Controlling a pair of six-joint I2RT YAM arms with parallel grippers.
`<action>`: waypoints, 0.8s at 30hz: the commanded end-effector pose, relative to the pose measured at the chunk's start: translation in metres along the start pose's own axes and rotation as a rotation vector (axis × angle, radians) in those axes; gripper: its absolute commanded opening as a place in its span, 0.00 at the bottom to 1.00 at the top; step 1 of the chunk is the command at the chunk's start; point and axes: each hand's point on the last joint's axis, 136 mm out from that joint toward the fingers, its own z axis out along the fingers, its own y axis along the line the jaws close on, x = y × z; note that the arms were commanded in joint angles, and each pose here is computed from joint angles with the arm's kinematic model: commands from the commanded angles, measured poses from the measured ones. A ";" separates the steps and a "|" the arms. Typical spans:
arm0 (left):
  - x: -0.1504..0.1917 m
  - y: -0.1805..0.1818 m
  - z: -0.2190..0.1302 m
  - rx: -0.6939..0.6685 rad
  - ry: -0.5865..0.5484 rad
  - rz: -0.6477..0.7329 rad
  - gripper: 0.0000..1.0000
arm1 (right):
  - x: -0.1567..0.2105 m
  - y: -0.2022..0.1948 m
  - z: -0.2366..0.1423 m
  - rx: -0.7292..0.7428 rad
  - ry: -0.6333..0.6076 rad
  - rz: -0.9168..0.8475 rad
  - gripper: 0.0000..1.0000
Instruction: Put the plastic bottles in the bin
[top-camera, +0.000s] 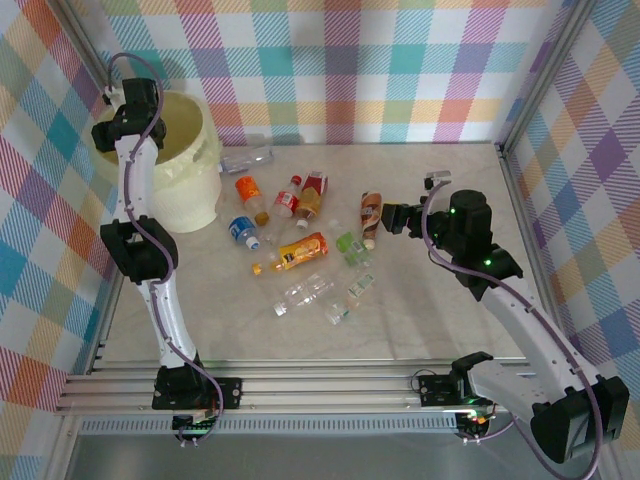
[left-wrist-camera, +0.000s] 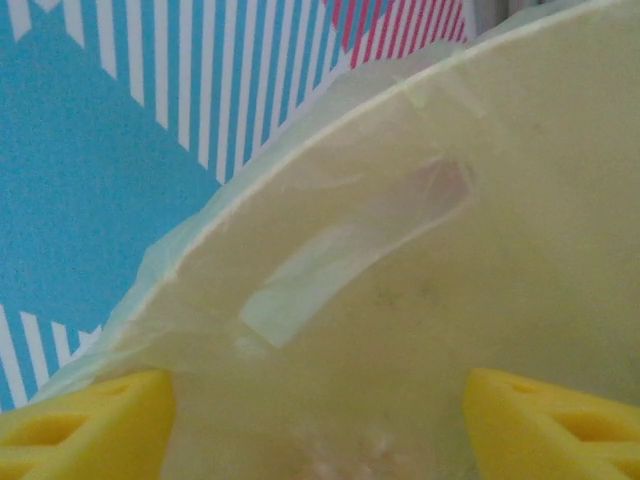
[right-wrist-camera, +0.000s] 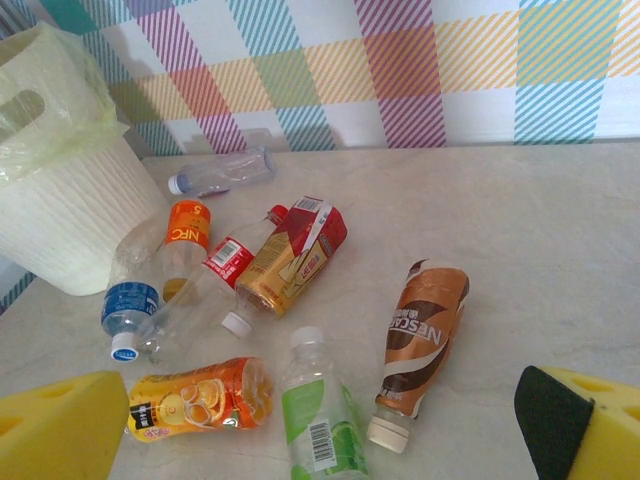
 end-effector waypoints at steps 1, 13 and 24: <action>-0.015 0.014 -0.019 0.020 -0.024 -0.074 0.84 | 0.001 -0.003 -0.004 0.016 -0.003 0.021 1.00; -0.038 0.009 -0.082 0.257 -0.045 -0.302 1.00 | 0.012 -0.011 -0.004 0.053 0.014 0.040 1.00; -0.048 -0.021 -0.189 0.698 -0.074 -0.416 1.00 | 0.026 -0.023 -0.001 0.102 0.032 0.069 1.00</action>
